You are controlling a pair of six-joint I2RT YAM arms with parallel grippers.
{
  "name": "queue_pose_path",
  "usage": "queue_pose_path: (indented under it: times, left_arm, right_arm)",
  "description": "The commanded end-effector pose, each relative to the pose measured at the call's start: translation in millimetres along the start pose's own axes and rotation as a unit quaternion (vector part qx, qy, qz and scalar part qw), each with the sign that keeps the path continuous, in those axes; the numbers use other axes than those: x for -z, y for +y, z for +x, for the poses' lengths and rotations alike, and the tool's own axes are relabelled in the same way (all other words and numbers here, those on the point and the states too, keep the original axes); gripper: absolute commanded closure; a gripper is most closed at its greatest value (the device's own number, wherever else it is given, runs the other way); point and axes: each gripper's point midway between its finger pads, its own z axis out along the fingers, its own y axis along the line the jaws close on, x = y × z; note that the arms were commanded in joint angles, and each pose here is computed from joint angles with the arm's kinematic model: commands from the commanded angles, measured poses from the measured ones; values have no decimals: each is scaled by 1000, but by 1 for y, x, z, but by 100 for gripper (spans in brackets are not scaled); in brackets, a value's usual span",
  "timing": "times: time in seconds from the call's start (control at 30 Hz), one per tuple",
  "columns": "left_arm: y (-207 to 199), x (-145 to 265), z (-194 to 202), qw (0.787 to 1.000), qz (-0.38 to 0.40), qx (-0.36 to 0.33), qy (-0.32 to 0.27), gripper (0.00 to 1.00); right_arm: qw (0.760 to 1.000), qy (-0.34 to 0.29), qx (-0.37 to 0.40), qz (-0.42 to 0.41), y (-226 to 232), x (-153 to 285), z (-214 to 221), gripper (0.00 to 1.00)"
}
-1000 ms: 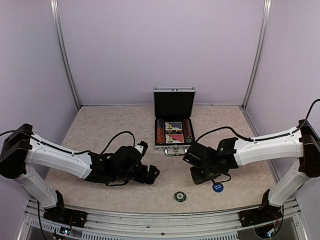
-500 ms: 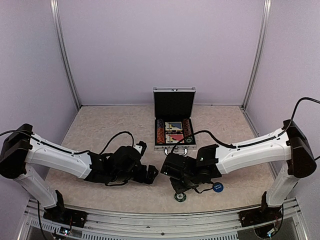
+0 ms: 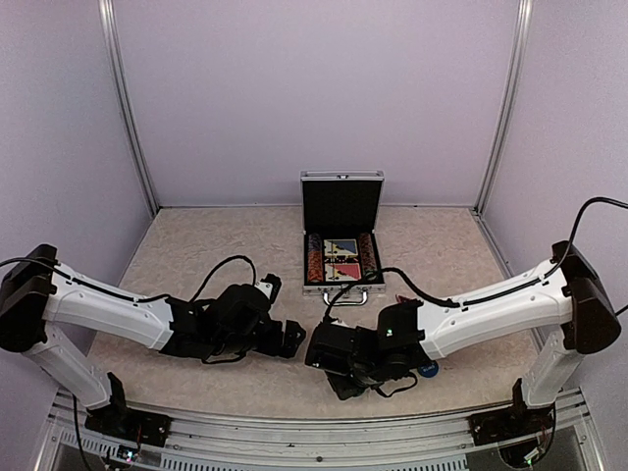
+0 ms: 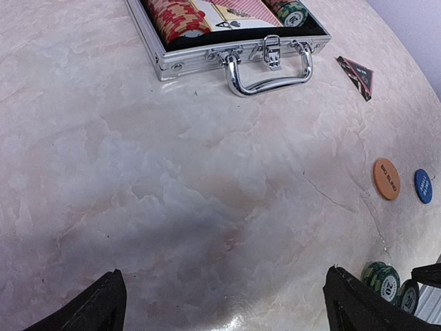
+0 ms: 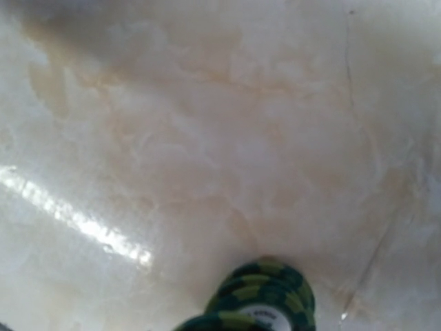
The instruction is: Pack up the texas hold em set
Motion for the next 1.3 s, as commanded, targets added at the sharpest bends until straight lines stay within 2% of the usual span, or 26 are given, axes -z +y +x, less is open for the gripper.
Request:
queue_pose_path:
  times: [0.0, 0.53, 1.03, 1.27]
  left_arm:
    - [4, 4, -3, 1000, -2, 8, -8, 1]
    - [1, 4, -3, 1000, 4, 9, -7, 1]
    - [0, 3, -1, 1000, 6, 8, -5, 1]
    - [-3, 3, 0, 1000, 12, 4, -2, 1]
  right_arm:
    - [1000, 14, -5, 13, -6, -7, 15, 60]
    - [999, 27, 0, 29, -16, -21, 29, 57]
    - [999, 13, 7, 30, -14, -22, 16, 56]
    - [1000, 7, 5, 28, -14, -19, 10, 48]
